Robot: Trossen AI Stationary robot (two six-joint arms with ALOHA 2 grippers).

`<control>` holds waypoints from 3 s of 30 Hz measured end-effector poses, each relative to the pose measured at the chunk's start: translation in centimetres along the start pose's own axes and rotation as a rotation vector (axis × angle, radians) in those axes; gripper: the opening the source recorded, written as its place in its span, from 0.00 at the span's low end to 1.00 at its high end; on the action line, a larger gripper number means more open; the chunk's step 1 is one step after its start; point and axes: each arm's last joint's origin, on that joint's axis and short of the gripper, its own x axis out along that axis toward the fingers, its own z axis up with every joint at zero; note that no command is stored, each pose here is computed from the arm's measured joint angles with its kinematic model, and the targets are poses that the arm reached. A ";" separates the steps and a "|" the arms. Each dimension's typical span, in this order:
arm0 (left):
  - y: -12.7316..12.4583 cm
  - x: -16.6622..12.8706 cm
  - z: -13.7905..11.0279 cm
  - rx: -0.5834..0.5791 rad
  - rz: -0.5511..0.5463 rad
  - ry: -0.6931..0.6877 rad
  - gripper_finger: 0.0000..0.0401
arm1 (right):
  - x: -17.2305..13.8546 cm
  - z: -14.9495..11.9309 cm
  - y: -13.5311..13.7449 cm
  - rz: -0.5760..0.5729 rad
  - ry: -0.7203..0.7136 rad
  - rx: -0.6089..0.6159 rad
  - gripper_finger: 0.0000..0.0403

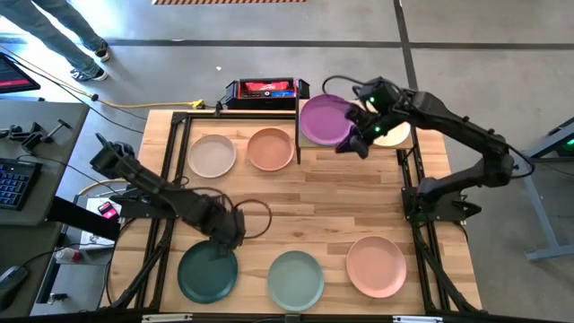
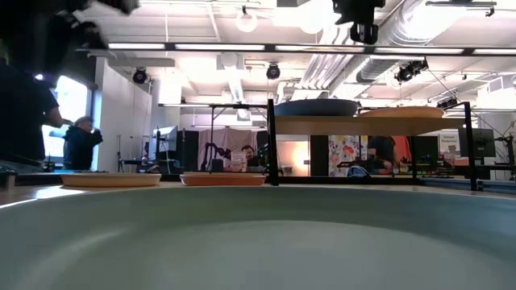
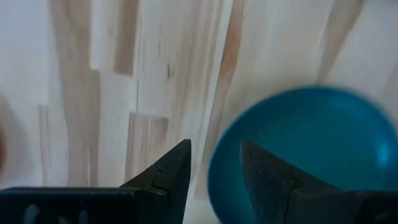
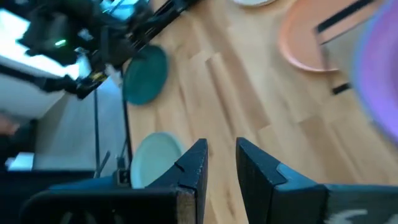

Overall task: Place and stack plates onto a shelf
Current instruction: Stack the dark green plate on top of the purple plate on the shelf

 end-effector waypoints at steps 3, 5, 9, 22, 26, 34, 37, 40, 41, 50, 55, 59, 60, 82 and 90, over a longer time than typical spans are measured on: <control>-0.3 1.3 -1.1 0.034 0.011 0.042 0.32 | 0.6 -0.4 1.0 0.027 0.027 -0.033 0.16; -0.6 1.9 -1.5 0.050 -0.002 0.050 0.32 | 0.9 -0.5 1.5 0.040 0.042 -0.048 0.16; -1.0 2.9 -2.3 0.096 -0.009 0.059 0.32 | 1.3 -0.8 2.2 0.046 0.058 -0.071 0.16; -0.6 5.7 -3.3 0.106 -0.017 0.066 0.32 | 1.6 -1.0 2.7 0.016 0.061 -0.080 0.16; -0.4 6.5 -3.5 0.097 -0.020 0.063 0.32 | 1.6 -1.0 2.7 0.016 0.061 -0.073 0.16; -0.1 8.0 -4.2 0.094 -0.047 0.078 0.32 | 1.6 -1.0 2.7 0.014 0.060 -0.056 0.16; 0.0 8.2 -4.3 0.079 -0.049 0.075 0.32 | 1.6 -1.0 2.7 0.014 0.060 -0.053 0.16; 0.0 8.4 -4.3 0.079 -0.055 0.068 0.32 | 1.6 -1.0 2.7 0.005 0.056 -0.049 0.16; 0.0 8.5 -4.3 0.079 -0.059 0.064 0.32 | 1.6 -1.0 2.7 -0.001 0.053 -0.048 0.16; 0.1 9.2 -4.5 0.053 -0.070 0.054 0.32 | 1.6 -0.9 2.6 -0.024 0.040 -0.036 0.16; 0.1 9.2 -4.5 0.052 -0.076 0.050 0.23 | 1.6 -0.8 2.7 -0.020 0.027 -0.043 0.16; -0.1 9.1 -4.3 0.037 -0.098 0.041 0.11 | 1.6 -0.7 2.7 -0.018 0.022 -0.046 0.16; -0.1 9.1 -4.3 0.028 -0.107 0.045 0.07 | 1.6 -0.7 2.7 -0.018 0.022 -0.046 0.16; -0.2 6.5 -4.0 -0.142 -0.170 0.076 0.00 | 1.8 -0.8 2.9 -0.014 0.029 -0.054 0.16; 0.8 2.6 -2.9 -0.224 -0.146 -0.015 0.00 | 2.3 -1.3 3.9 0.013 0.056 -0.085 0.16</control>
